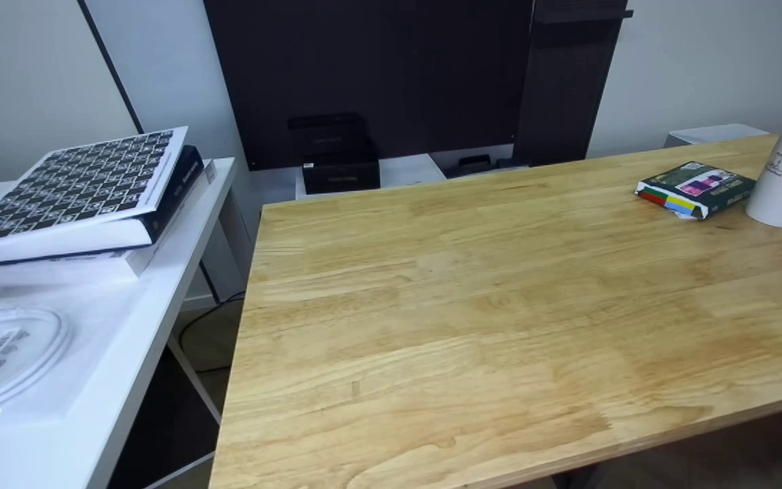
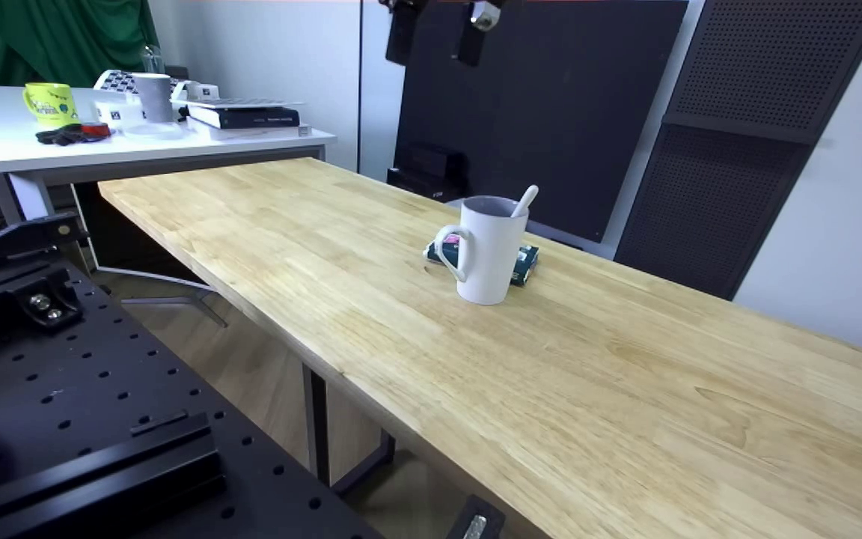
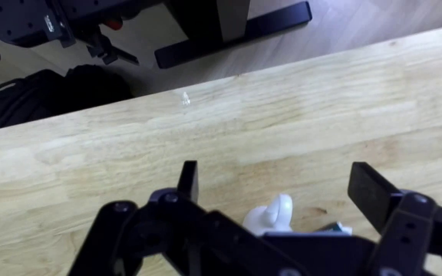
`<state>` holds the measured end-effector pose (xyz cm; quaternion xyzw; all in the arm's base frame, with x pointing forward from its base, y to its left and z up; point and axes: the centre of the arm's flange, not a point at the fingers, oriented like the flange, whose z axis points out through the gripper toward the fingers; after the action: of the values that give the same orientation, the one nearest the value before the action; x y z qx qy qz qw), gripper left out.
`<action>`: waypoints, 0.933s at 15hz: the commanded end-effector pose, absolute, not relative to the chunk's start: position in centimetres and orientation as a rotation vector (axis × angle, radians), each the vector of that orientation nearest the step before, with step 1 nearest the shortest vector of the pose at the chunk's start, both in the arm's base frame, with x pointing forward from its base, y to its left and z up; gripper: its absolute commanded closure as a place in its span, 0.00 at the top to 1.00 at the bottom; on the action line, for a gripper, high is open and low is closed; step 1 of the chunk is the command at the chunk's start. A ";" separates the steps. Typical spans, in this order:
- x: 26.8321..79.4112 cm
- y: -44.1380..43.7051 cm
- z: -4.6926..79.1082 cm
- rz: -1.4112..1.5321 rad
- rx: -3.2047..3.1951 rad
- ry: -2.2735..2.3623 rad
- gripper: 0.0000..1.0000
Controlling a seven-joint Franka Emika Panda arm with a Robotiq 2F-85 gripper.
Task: Take the spoon and put it in the cup, pick it and put it on the table, then pick it and put it back in the cup
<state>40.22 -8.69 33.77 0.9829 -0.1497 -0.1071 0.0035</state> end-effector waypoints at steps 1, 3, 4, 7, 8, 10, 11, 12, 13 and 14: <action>39.4 -8.8 35.7 -0.555 3.128 -0.309 1.00; 39.0 -8.9 35.7 -0.501 3.166 -0.277 1.00; 39.1 -9.1 35.6 -0.400 3.216 -0.257 1.00; 39.8 -9.8 35.9 -0.120 3.315 -0.230 1.00; 40.0 -10.0 36.0 -0.061 3.335 -0.203 1.00; 40.2 -10.1 36.0 -0.035 3.357 -0.145 1.00; 40.5 -10.2 35.9 -0.082 3.324 -0.189 1.00; 40.5 -10.2 35.9 -0.070 3.333 -0.170 1.00; 40.5 -10.2 35.9 -0.066 3.336 -0.160 1.00; 40.6 -10.2 35.9 -0.063 3.338 -0.154 1.00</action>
<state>40.56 -10.15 35.92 0.9937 -0.0458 -0.0188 -0.1002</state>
